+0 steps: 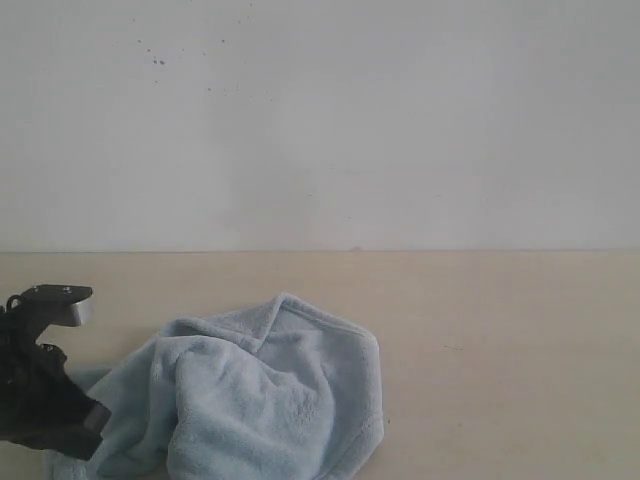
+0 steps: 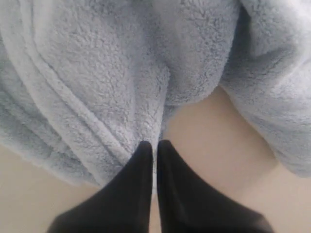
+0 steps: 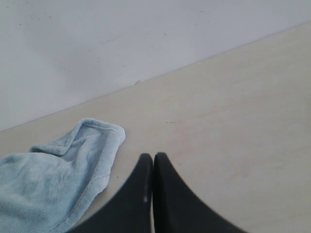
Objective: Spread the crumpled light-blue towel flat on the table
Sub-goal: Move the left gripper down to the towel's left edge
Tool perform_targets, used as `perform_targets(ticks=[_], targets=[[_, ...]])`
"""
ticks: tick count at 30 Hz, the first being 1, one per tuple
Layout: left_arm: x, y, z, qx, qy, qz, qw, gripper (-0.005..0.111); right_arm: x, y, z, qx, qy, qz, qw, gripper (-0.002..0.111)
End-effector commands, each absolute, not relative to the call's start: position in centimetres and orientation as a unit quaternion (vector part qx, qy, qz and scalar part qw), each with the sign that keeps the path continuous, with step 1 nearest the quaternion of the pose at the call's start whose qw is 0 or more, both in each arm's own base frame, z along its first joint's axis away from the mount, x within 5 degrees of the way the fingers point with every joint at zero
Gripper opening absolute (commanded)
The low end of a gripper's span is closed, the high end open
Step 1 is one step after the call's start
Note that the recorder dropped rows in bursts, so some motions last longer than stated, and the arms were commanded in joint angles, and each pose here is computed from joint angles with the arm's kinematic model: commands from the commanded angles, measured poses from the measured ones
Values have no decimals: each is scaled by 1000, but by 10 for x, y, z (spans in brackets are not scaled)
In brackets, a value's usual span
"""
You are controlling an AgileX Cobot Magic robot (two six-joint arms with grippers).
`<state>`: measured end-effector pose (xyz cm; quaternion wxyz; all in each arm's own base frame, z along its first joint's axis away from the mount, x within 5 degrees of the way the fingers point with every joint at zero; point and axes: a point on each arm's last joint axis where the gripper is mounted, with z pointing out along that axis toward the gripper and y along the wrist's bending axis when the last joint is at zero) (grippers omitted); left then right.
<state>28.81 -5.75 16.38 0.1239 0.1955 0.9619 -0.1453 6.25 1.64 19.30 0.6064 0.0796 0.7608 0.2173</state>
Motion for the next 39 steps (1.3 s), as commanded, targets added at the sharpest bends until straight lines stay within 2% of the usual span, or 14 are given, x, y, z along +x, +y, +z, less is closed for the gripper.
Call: perform_targets(ticks=[1, 6, 8, 10, 11, 13, 21, 23, 24, 26, 27, 31, 39], targets=[[289, -51, 169, 236, 957, -103, 135, 4, 63, 16, 193, 78, 760, 216, 608, 0], [286, -51, 171, 242, 956, -102, 126, 5, 63, 16, 193, 78, 760, 216, 608, 0], [284, -51, 168, 241, 957, -104, 120, 20, 63, 16, 193, 78, 760, 216, 608, 0], [280, -51, 163, 231, 960, -112, 114, 50, 63, 16, 193, 78, 760, 216, 608, 0], [280, -53, 162, 212, 962, -121, 124, 76, 63, 16, 193, 78, 760, 216, 608, 0], [284, -53, 163, 193, 963, -124, 141, 110, 63, 16, 193, 78, 760, 216, 608, 0], [288, -62, 168, 146, 961, -172, 160, 107, 63, 16, 193, 78, 760, 216, 608, 0], [289, -61, 168, 146, 961, -167, 167, 92, 63, 16, 193, 78, 760, 216, 608, 0], [290, -60, 168, 148, 960, -159, 175, 74, 63, 16, 193, 78, 760, 216, 608, 0], [291, -58, 167, 170, 958, -144, 178, 55, 63, 16, 193, 78, 760, 216, 608, 0], [291, -57, 167, 175, 958, -139, 178, 54, 63, 16, 193, 78, 760, 216, 608, 0], [294, -51, 166, 166, 962, -107, 188, 72, 63, 16, 193, 78, 760, 216, 608, 0], [296, -51, 158, 161, 965, -104, 178, 72, 63, 16, 193, 78, 760, 216, 608, 0]])
